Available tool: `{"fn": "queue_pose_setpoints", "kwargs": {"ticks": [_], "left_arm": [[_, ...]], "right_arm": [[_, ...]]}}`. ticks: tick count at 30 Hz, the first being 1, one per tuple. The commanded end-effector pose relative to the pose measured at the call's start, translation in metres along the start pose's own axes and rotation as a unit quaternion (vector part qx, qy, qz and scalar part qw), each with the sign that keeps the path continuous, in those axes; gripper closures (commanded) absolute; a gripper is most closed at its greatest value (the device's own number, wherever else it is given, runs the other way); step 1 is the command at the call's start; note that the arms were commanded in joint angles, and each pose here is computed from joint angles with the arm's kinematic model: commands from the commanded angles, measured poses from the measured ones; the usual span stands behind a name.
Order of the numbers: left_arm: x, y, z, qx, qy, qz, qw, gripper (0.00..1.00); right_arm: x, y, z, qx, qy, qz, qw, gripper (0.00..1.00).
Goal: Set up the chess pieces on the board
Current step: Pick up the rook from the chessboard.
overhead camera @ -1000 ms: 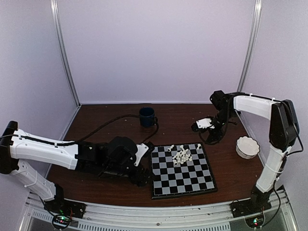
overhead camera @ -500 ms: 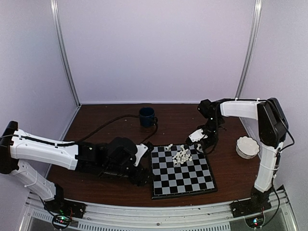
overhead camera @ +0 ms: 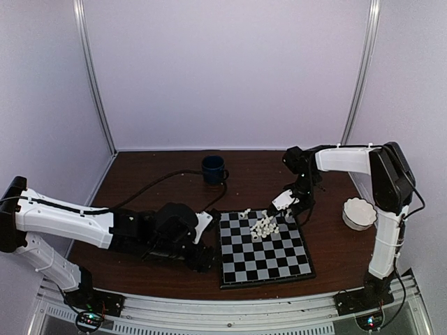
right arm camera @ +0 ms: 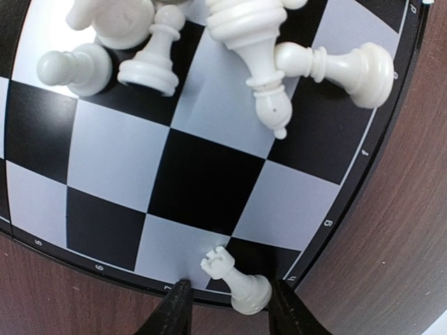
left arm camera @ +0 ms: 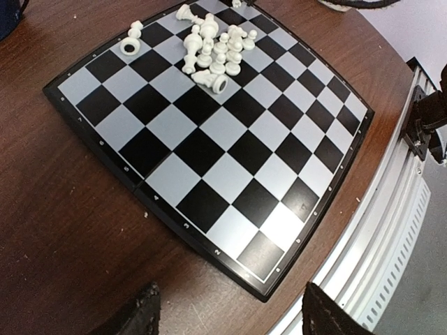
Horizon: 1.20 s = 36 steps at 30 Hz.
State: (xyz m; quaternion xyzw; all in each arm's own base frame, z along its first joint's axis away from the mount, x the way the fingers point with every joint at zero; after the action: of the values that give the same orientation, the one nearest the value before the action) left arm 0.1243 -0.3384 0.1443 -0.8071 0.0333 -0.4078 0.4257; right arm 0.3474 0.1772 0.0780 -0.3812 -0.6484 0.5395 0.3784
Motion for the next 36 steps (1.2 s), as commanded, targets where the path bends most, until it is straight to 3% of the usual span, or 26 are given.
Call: {"fn": "queue_pose_setpoints", "kwargs": {"ticks": [1,20,25,29,32,36], "left_arm": [[0.01,0.0,-0.007,-0.013,-0.004,-0.027,1.0,0.31],[0.013,0.003,-0.013,-0.017,-0.002,-0.038,0.999,0.32],[0.037,-0.004,-0.001,0.055,-0.013,-0.079,0.995,0.34],[0.06,-0.005,-0.006,0.074,-0.017,-0.104,0.992,0.31],[0.079,-0.004,-0.02,0.063,-0.036,-0.106,0.992,0.31],[0.095,-0.001,-0.035,0.028,-0.088,-0.116,0.989,0.35]], "right_arm": [[-0.001,0.002,0.005,0.019,-0.004,0.016,1.0,0.63],[0.004,-0.006,0.018,0.021,0.054,0.01,0.998,0.87],[0.018,-0.039,0.016,0.005,0.152,-0.069,0.986,0.92],[0.046,-0.078,0.025,0.017,0.237,-0.174,0.956,0.92],[0.064,-0.099,0.034,0.026,0.29,-0.24,0.926,0.92],[0.079,-0.117,0.046,0.016,0.316,-0.279,0.906,0.92]]}}
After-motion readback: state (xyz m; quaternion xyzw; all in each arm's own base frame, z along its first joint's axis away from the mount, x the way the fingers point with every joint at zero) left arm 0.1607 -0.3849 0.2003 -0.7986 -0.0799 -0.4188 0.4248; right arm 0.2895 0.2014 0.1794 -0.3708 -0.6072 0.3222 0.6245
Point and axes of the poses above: each gripper's point midway between its finger pads, its own y axis out along the fingers, its own z axis along the line the jaws close on, x = y × z, the point moved 4 cm from there along -y, back along the fingers, and after that the axes turned 1 degree about -y, right-handed, at the moved point
